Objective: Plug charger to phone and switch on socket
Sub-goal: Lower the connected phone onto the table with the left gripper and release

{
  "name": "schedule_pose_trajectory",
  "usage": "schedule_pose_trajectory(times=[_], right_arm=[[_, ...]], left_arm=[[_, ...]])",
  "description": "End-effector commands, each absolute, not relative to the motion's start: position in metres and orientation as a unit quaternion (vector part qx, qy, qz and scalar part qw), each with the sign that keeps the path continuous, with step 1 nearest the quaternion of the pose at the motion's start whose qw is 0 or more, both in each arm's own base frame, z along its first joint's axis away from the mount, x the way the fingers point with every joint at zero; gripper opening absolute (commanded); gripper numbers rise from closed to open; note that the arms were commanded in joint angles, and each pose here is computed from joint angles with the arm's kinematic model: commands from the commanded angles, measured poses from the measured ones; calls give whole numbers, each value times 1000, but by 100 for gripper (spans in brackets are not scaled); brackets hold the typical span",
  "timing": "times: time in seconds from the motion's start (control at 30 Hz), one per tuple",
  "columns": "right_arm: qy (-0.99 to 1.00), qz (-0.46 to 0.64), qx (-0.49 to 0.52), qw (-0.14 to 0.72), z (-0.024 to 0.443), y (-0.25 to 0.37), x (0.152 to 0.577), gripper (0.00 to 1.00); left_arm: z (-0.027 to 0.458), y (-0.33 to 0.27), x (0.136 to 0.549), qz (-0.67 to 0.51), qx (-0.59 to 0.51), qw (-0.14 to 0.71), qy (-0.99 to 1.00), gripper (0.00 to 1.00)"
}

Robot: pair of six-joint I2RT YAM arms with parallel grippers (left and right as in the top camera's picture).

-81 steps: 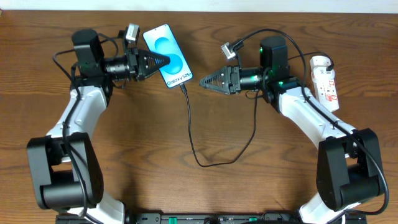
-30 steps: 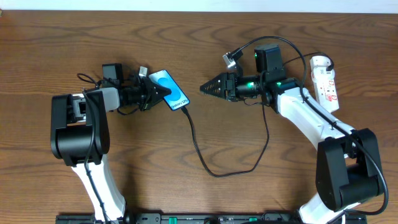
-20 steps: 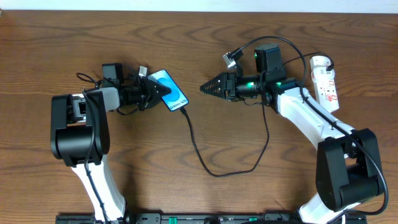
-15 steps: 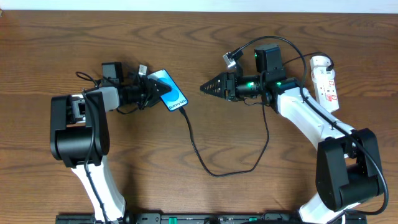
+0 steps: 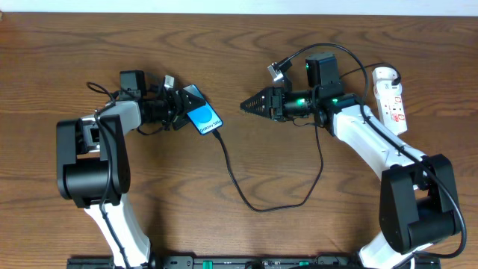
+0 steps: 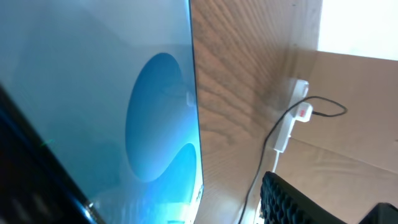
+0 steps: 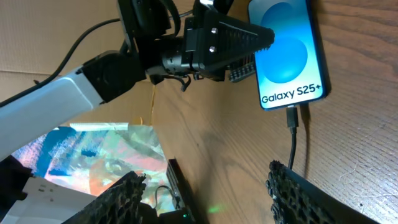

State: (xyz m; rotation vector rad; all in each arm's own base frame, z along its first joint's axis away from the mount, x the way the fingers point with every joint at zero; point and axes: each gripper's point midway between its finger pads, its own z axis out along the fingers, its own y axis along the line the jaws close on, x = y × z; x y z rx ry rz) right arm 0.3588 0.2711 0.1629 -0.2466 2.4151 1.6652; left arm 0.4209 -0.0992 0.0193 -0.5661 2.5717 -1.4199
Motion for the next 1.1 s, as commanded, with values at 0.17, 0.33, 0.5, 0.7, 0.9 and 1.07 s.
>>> schedule_pose_trajectory(times=[0.17,0.33,0.5,0.7,0.9,1.07], right_arm=[[811,566,-102,108,171,276,357,63],[811,566,-103,108,171,276,357,63],[811,566,-103,109,172,276,357,63],[812,564,-101,109,171,276,357,63],[818,557,-99,109,167,274,357,60],[835,534,-84,105,155,269,358,50]], left_arm=[[-46,-49,394,-284,-254,58,923,70],[-52,-36,383,-237,-257,49,936,73],[-57,-27,374,-202,-264,37,942,74],[-56,-14,372,-164,-267,45,949,76],[-1,-9,395,-168,-254,121,945,78],[77,-9,402,-180,-239,195,934,78]])
